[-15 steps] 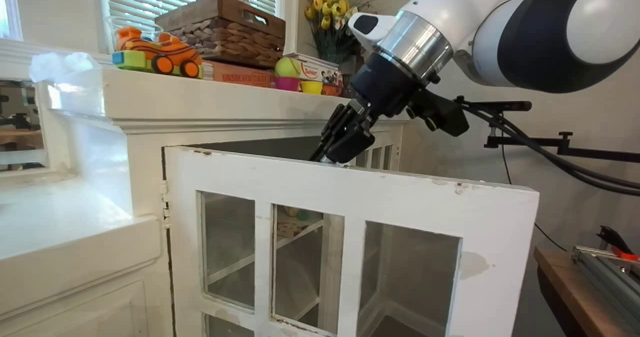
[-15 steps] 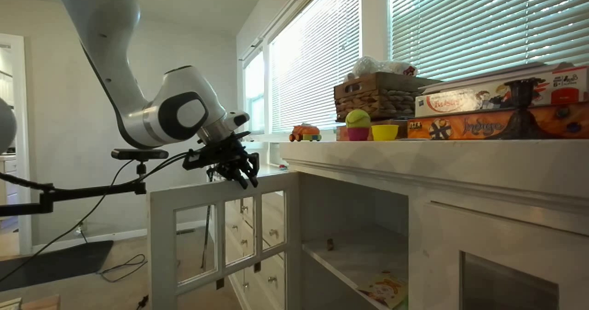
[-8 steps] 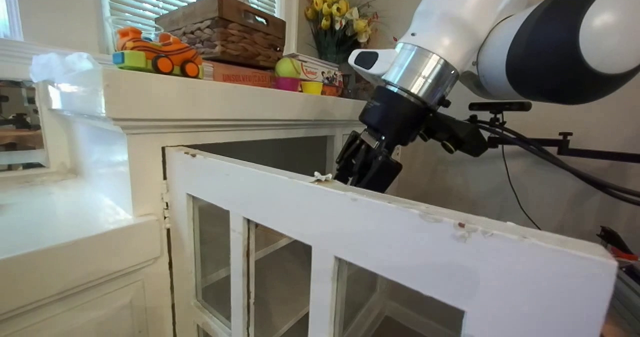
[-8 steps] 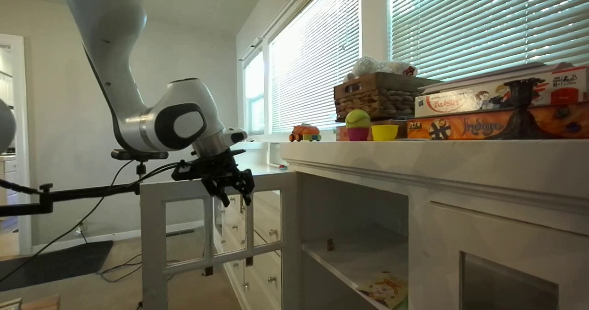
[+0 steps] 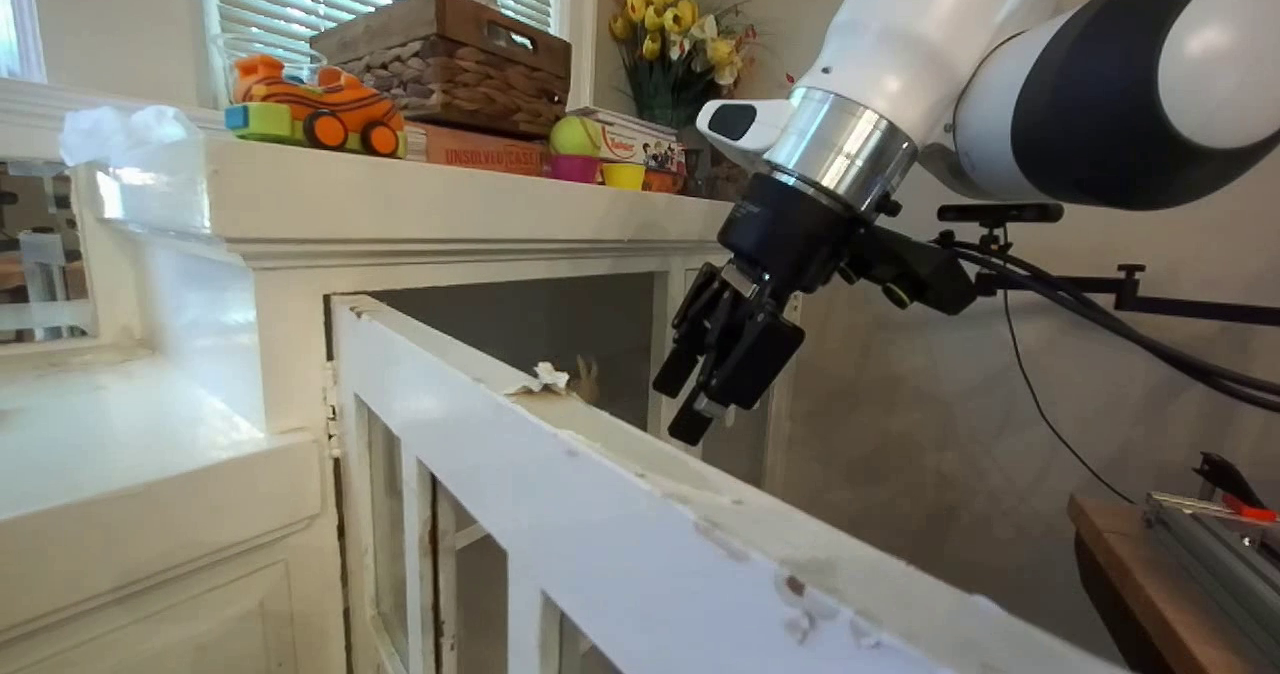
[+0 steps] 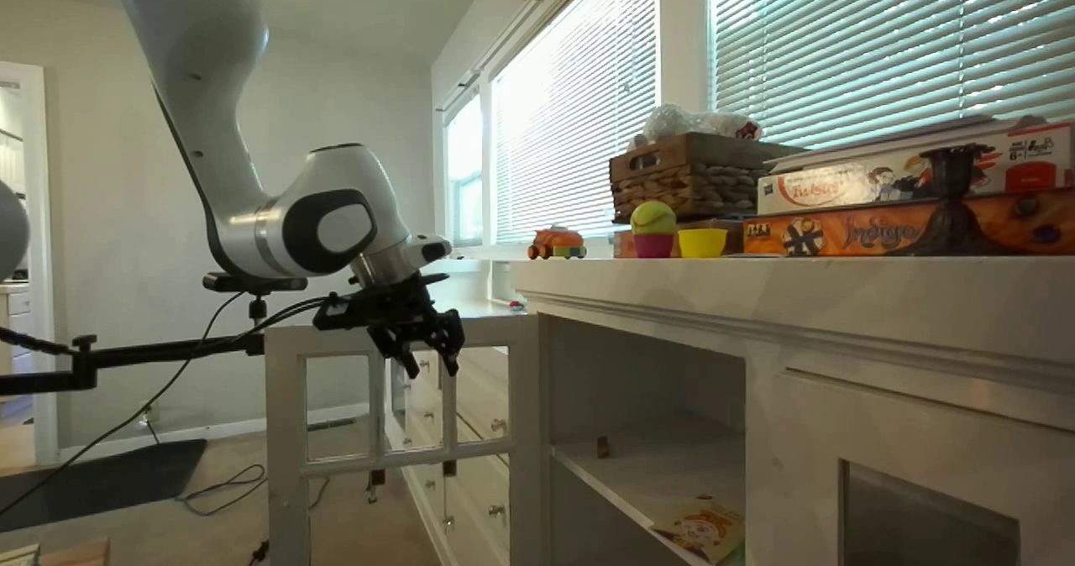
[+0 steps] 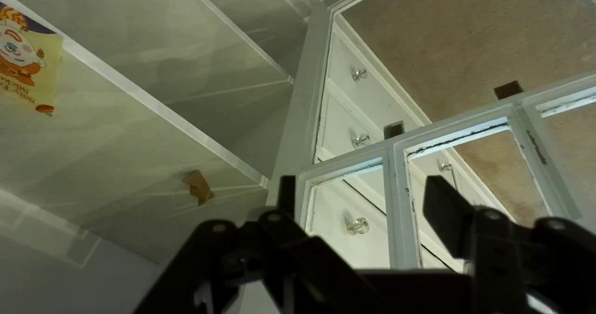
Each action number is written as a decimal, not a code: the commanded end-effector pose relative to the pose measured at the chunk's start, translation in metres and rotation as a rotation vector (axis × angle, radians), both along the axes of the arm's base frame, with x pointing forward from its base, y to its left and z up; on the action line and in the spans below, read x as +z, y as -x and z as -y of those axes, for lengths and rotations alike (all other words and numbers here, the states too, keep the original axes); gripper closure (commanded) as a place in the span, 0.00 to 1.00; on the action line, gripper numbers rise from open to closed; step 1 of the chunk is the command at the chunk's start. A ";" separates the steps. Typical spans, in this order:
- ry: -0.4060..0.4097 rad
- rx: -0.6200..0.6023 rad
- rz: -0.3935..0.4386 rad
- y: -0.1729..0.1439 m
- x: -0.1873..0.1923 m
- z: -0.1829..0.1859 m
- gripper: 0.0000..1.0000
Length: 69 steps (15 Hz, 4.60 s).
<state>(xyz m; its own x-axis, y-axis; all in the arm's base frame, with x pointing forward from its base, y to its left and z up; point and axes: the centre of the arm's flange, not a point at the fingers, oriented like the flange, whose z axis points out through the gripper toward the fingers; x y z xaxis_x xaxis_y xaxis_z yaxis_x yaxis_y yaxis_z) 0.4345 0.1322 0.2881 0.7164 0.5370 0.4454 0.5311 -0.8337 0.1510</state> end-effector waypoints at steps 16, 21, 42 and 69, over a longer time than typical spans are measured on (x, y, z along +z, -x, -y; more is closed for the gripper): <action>0.053 -0.110 0.151 -0.036 0.068 0.034 0.00; 0.078 -0.178 0.256 -0.045 0.100 0.045 0.00; 0.011 -0.512 0.480 0.007 0.176 0.105 0.00; 0.009 -0.758 0.508 -0.064 0.198 0.225 0.00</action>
<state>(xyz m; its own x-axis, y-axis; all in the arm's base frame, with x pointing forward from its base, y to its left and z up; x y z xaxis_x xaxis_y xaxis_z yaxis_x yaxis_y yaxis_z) 0.4742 -0.0793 0.4820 0.5949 0.0693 0.8008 -0.2832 -0.9143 0.2895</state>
